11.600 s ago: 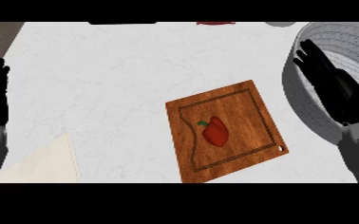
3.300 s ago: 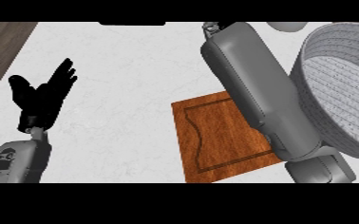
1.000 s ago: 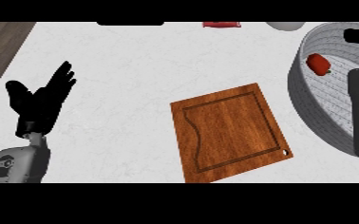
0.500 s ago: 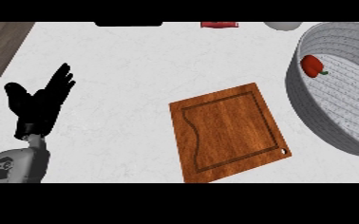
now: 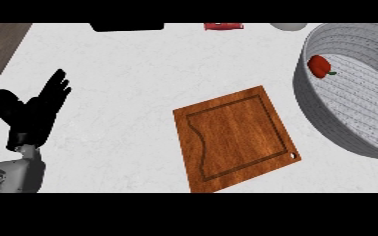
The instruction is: Pick the bell pepper from the cutting board and place it in the basket
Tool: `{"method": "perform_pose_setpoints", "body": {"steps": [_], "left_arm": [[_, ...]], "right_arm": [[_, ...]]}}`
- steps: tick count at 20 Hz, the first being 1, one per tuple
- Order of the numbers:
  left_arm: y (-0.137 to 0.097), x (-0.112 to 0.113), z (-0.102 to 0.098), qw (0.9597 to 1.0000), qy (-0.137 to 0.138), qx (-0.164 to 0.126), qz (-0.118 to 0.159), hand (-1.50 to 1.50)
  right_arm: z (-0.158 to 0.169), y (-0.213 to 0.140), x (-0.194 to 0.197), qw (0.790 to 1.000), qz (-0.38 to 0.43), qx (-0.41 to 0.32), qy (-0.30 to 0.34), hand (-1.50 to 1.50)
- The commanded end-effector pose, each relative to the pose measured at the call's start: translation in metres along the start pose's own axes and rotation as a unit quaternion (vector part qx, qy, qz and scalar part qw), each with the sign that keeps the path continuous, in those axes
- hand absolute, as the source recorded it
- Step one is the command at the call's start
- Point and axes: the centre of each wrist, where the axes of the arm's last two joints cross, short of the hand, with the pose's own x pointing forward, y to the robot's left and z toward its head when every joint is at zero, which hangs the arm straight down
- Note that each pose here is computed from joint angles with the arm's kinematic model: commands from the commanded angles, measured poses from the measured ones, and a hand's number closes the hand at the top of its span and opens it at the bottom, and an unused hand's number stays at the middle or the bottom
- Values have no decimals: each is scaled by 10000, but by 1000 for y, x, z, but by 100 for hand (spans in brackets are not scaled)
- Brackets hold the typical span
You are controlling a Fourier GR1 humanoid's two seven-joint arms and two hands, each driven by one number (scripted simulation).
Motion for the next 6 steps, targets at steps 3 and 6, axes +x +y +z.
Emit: {"method": "perform_pose_setpoints", "body": {"steps": [3,6], "left_arm": [[1,1,0,10000,-51,49,-54,0],[-1,-4,6,10000,-34,-73,58,0]], "right_arm": [[11,-84,-19,9973,292,626,250,-150],[9,-128,-28,9955,433,834,150,-150]]}}
